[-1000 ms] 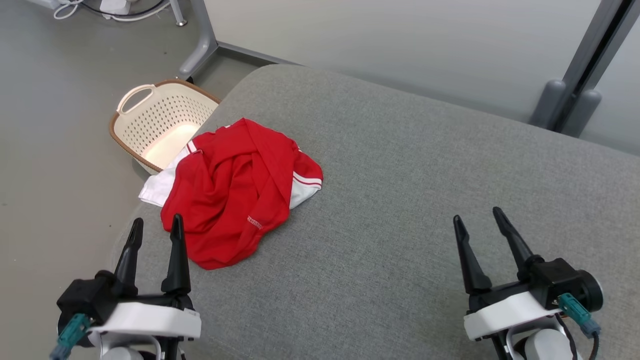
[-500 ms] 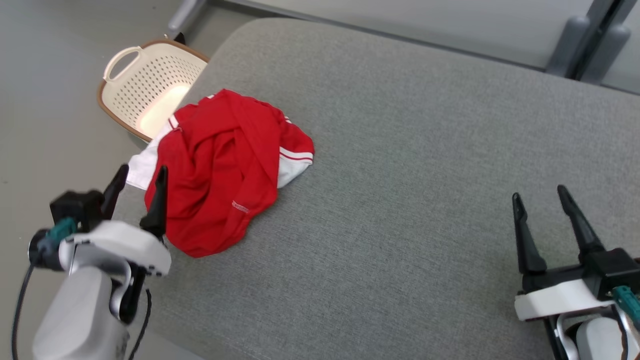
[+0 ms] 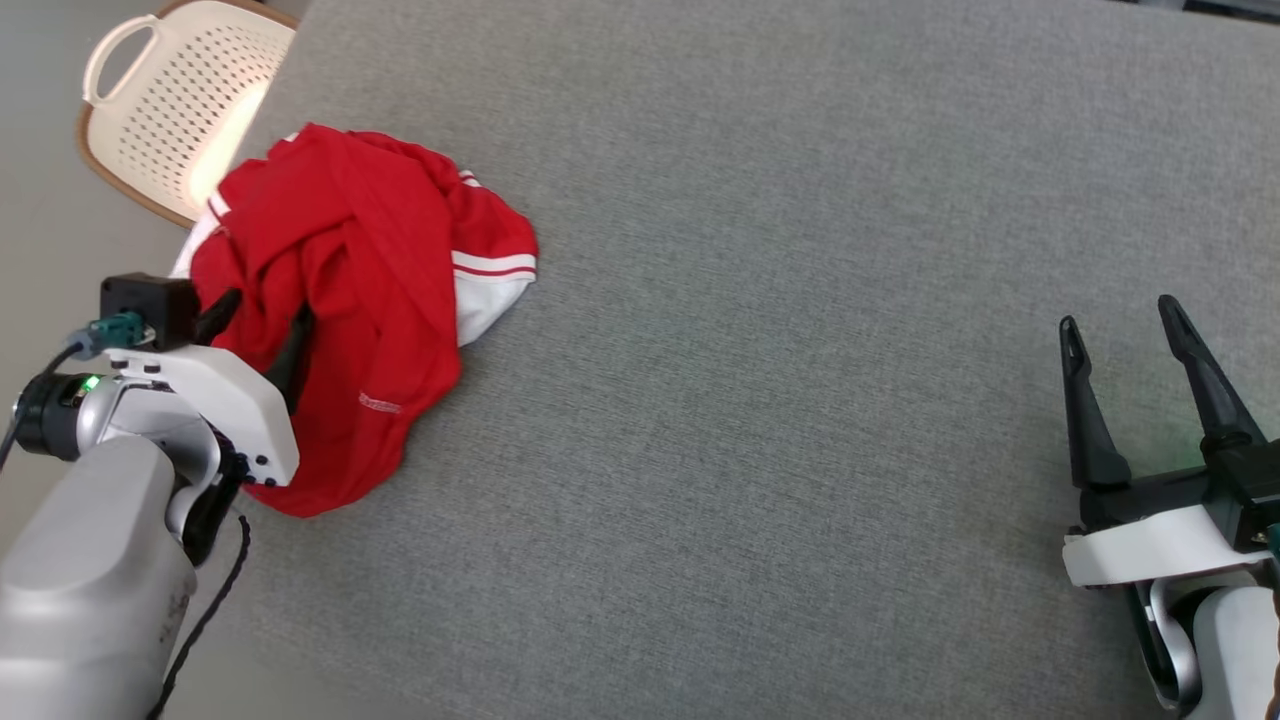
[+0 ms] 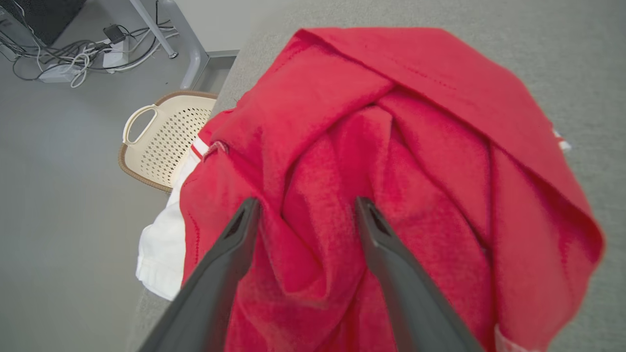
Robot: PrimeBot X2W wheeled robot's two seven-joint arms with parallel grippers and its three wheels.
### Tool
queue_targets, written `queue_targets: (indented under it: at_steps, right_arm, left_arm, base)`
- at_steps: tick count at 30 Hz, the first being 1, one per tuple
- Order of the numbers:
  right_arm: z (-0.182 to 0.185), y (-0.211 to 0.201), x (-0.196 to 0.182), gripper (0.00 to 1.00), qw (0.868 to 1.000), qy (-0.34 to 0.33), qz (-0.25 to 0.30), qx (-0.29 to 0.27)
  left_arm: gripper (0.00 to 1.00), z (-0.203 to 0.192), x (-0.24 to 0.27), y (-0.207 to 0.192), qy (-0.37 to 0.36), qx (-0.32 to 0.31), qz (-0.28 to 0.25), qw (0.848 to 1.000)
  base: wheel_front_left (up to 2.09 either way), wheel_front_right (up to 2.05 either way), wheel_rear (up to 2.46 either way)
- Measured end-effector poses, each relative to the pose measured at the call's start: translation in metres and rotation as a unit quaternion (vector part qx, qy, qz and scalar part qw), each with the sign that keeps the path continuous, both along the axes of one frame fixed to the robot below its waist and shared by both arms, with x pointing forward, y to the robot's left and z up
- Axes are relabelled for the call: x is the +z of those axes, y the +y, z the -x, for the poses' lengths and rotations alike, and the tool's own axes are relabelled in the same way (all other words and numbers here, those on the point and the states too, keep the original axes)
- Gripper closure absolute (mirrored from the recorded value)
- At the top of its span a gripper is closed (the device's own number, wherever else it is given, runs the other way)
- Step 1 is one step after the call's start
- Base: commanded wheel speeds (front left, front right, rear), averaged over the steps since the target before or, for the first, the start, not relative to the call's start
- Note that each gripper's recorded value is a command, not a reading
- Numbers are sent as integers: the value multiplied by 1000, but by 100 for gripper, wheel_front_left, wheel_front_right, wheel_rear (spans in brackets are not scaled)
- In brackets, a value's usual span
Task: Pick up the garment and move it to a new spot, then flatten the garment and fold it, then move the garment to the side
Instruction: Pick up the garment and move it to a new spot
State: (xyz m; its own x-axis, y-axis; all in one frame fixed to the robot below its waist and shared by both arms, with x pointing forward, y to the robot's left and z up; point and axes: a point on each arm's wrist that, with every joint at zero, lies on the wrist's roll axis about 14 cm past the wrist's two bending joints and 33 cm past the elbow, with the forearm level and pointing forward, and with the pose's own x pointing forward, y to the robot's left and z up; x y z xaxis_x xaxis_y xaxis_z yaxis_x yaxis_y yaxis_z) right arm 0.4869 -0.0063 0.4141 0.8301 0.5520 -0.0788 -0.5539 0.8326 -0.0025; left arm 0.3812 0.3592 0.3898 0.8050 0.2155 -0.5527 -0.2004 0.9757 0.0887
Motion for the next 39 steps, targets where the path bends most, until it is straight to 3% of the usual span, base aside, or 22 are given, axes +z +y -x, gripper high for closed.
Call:
queue_targets:
  at_steps: [6, 7, 8, 9, 15, 22, 25, 28, 39]
  right_arm:
    - [-3, -12, -12, 0, 1000, 12, 9, -13]
    - [-3, -13, -13, 0, 1000, 12, 9, -14]
    - [-3, -14, -14, 0, 1000, 12, 9, -16]
    - [-3, -15, -14, 0, 1000, 13, 10, -17]
    - [-2, -17, -12, 0, 1000, 12, 6, -25]
    - [6, -17, 4, 0, 999, 1, -8, -36]
    - [10, -19, 17, 0, 999, -9, -19, -44]
    - [14, -22, 28, 0, 998, -17, -24, -53]
    - [24, -44, 74, 0, 993, -59, -48, -88]
  left_arm:
    - [0, -4, -22, 2, 52, 1, 8, 999]
    - [4, -3, -27, 0, 63, 1, 13, 998]
    - [60, -2, -32, -2, 72, 2, 19, 997]
    - [100, -3, -34, -4, 76, 1, 24, 997]
    - [100, -12, -28, -7, 47, -7, 29, 998]
    - [100, -37, 25, 2, -63, -35, -11, 997]
    - [100, -54, 62, -8, -123, -64, -26, 990]
    - [100, -67, 95, -16, -158, -99, -74, 980]
    - [100, -96, 187, -122, -307, -204, -64, 928]
  base:
    - [0, 0, 0]
    - [0, 0, 0]
    - [0, 0, 0]
    - [0, 0, 0]
    - [0, 0, 0]
    - [0, 0, 0]
    - [0, 0, 0]
    - [0, 0, 0]
    - [0, 0, 0]
